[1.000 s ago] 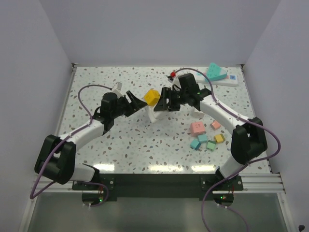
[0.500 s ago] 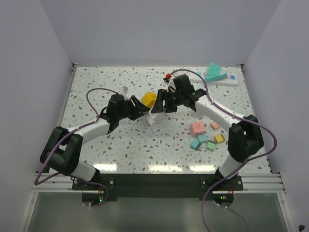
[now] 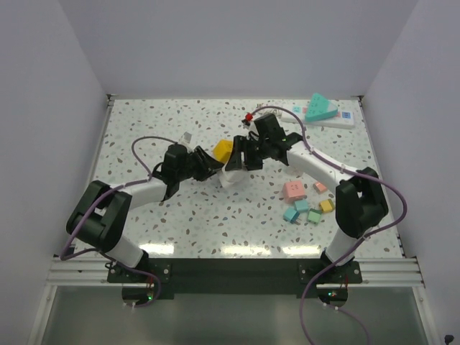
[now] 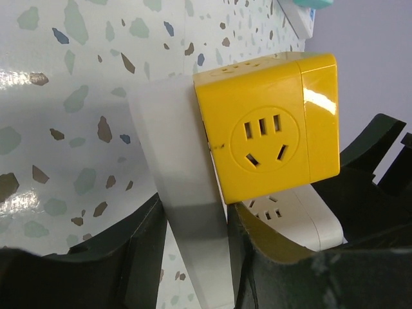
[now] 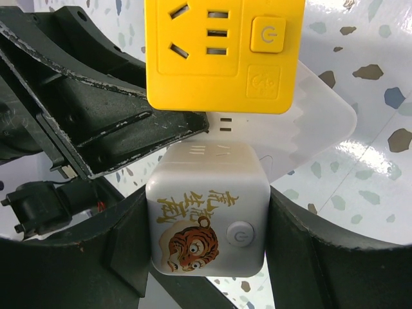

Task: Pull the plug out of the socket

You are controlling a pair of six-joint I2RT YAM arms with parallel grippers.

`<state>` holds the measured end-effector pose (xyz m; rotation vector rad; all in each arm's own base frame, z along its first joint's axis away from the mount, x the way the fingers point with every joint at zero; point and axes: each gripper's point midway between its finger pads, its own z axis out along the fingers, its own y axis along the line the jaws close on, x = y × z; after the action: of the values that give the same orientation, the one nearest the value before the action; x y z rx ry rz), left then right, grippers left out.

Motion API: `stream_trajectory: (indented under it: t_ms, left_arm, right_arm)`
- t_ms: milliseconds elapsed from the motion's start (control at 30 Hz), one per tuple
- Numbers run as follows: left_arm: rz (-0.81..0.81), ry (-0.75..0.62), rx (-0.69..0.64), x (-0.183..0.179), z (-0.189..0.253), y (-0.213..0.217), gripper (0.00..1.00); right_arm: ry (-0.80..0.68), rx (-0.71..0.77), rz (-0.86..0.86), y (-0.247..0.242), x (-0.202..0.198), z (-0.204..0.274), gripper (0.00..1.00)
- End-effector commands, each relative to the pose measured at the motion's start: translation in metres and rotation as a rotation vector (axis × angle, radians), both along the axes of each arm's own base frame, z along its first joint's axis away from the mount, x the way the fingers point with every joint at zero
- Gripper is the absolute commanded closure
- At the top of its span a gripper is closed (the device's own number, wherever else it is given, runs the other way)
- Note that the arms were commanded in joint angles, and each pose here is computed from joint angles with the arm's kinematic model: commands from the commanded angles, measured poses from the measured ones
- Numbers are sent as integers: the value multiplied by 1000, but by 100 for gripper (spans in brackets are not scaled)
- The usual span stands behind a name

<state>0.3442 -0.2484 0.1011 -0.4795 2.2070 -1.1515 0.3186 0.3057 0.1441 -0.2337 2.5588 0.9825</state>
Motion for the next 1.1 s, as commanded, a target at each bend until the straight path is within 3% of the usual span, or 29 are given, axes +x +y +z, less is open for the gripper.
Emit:
stream_trajectory:
  t_ms: [0, 233, 400, 500, 667, 1067]
  left_arm:
    - [62, 82, 123, -10, -54, 36, 100]
    - [60, 90, 150, -16, -69, 52, 100]
    - [51, 49, 108, -7, -52, 44, 100]
    - [45, -2, 93, 1, -34, 41, 100]
    - [9, -100, 61, 10, -1, 33, 100]
    - [-135, -220, 76, 21, 32, 15, 100]
  right_arm:
    - [-231, 211, 20, -4, 15, 112, 100]
    - [-222, 231, 49, -31, 7, 115, 100]
    - [-211, 201, 30, -35, 10, 107, 100]
    - [-225, 8, -101, -64, 27, 82, 100]
    - [-157, -440, -284, -139, 33, 27, 100]
    - [12, -648, -323, -170, 14, -59, 100]
